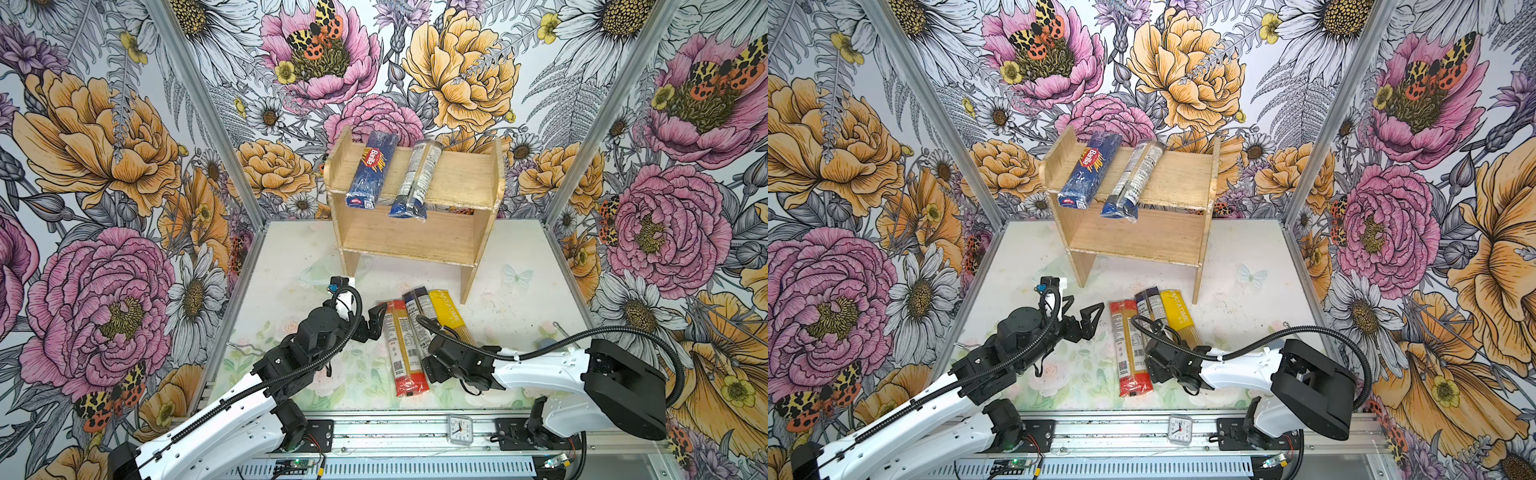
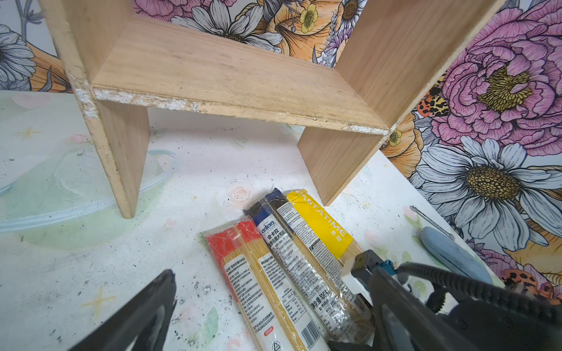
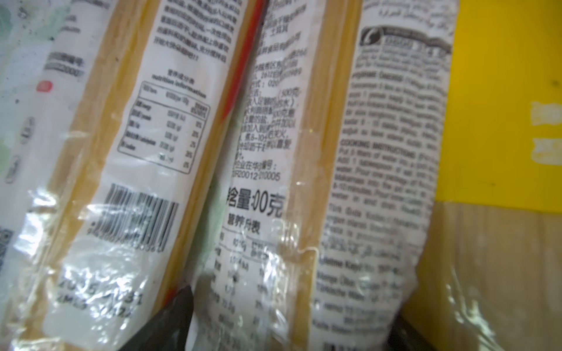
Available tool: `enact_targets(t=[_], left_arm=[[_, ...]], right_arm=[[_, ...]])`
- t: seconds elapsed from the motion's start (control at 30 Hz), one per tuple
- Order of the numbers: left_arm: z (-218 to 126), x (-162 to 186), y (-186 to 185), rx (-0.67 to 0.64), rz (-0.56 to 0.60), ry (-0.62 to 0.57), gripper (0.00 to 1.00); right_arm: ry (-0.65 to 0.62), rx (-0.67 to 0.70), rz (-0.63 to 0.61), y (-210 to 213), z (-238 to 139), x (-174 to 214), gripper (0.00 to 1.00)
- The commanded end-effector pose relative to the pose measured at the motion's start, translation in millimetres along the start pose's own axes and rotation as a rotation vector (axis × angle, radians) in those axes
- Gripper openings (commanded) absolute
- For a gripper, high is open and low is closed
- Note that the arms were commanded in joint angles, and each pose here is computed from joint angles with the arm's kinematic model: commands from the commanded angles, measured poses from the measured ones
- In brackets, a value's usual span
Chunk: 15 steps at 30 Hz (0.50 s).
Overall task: Place and organize the pasta boxes and bags onto the shelf
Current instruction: 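Lower the right gripper onto the white-labelled spaghetti bags beside the PASTATIME bag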
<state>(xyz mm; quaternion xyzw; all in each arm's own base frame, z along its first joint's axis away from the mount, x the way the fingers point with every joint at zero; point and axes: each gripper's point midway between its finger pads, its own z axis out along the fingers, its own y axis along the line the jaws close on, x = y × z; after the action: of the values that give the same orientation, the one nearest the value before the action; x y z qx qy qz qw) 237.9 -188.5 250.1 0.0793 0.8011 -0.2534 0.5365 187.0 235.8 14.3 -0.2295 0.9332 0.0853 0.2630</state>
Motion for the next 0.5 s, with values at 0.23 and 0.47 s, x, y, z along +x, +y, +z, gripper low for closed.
enact_targets(t=[0.23,0.47], left_arm=[[1.0,6.1,4.2,-0.009,-0.017,0.013,0.99],[0.3,5.1,6.1,-0.022,-0.023,0.012,0.99]], right_arm=[[0.075,0.032,0.039,-8.1,14.0,53.0,0.82],[0.077,0.005,0.03,-5.9,10.8,62.8,0.71]])
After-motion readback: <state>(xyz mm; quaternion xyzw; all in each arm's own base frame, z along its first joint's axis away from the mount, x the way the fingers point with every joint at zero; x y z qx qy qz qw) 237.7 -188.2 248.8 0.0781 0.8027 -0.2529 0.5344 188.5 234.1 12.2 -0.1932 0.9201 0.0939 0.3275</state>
